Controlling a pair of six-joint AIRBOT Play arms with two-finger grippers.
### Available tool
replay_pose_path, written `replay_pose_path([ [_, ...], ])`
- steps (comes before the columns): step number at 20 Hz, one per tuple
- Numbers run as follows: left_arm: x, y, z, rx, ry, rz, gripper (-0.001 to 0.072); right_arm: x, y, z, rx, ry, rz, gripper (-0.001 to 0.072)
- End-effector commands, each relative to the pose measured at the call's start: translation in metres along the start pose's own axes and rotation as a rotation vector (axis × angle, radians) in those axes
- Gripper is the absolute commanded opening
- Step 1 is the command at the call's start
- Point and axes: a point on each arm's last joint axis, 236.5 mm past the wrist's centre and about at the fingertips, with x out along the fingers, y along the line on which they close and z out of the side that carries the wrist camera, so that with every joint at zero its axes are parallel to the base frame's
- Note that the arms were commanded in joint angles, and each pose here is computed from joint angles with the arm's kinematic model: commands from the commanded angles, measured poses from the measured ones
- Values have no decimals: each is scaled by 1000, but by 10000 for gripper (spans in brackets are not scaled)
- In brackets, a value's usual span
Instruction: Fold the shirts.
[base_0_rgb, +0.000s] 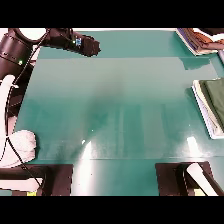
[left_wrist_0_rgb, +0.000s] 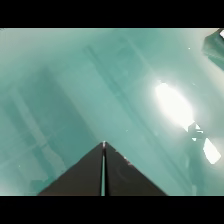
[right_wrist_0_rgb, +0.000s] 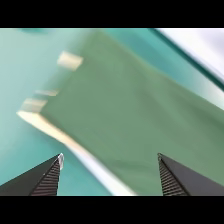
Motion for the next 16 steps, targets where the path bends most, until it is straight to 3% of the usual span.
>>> replay_pose_path([
  [1, -1, 5, 1, 7, -4, 17, 24, -18, 124, 6, -111, -41, 309, 670],
  [6, -1, 5, 8, 3, -31, 16, 24, -42, 262, -71, -344, 90, 634, 649],
  [8, -1, 5, 13, 1, -54, 17, 24, -49, 297, -106, -416, 162, 721, 427],
  [10, -1, 6, 19, 2, -82, 21, 24, -55, 320, -136, -516, 207, 788, 90],
  [11, -2, 6, 22, 2, -94, 23, 24, -58, 329, -147, -549, 223, 812, 20],
  [16, -3, 8, 33, 2, -141, 31, 24, -62, 341, -165, -576, 258, 844, 21],
])
